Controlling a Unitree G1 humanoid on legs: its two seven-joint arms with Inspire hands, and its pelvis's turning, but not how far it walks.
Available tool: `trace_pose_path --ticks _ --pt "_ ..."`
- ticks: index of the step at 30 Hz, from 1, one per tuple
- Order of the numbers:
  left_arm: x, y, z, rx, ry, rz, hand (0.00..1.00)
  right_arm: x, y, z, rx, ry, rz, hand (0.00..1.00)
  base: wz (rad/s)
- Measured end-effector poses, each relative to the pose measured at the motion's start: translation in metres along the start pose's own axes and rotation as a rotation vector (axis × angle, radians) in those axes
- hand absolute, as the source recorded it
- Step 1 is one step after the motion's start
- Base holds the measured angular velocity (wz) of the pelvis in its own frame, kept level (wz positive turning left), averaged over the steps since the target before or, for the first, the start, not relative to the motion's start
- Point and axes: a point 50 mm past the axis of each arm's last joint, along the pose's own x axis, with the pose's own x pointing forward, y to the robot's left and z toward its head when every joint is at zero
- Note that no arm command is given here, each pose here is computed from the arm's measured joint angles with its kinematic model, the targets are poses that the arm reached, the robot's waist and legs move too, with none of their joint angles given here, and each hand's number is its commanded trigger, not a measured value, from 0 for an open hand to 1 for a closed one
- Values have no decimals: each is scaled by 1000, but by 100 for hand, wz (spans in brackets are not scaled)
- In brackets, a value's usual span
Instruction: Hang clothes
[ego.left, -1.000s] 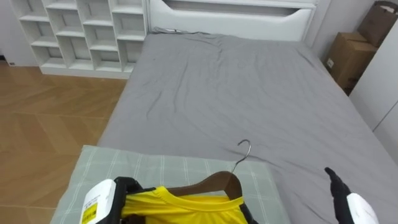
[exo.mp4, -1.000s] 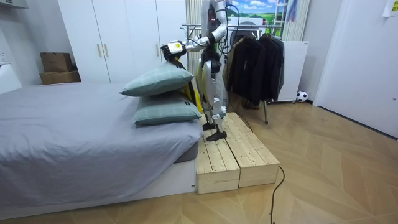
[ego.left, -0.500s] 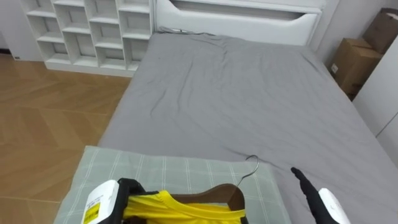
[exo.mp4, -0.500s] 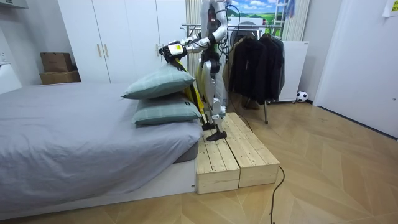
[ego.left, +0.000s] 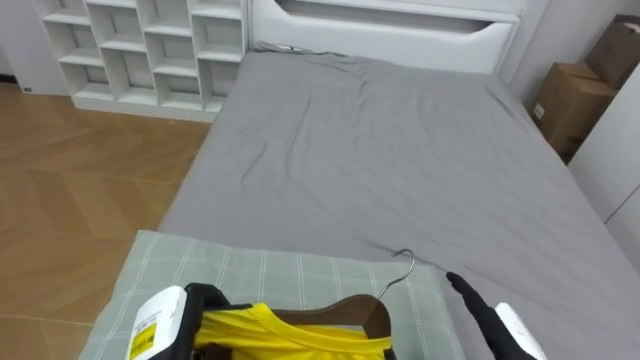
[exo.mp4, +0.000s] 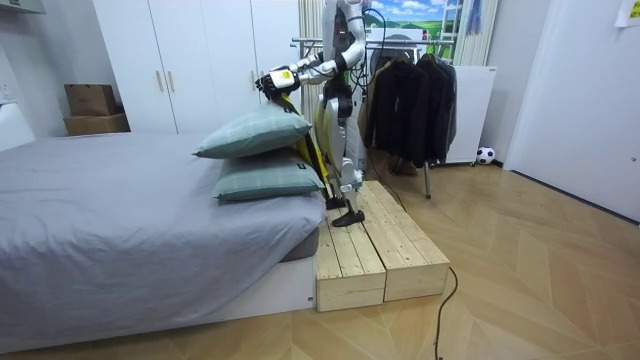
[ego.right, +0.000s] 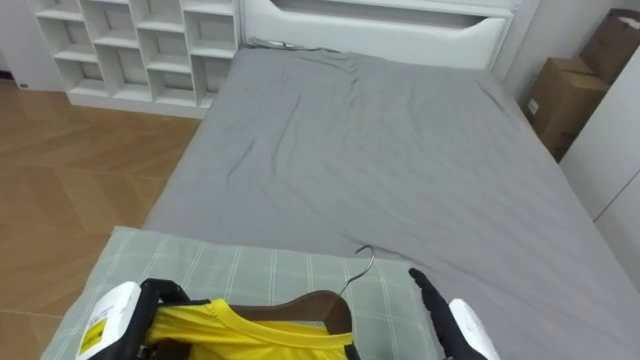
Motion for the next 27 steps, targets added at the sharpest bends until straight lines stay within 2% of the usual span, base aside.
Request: trace_pose_path --ticks 5,13,20,27 --pt "1 3 5 7 -27 0 100 1 9 4 241 -17 81 0 -1" --pt "1 2 7 1 -44 -5 100 -1 31 10 493 -47 272 0 -1" --pt "1 2 7 3 -44 -22 100 -3 37 7 578 -30 343 0 0" --pt "1 3 4 16 -28 -25 100 -3 39 7 590 -25 373 0 1"
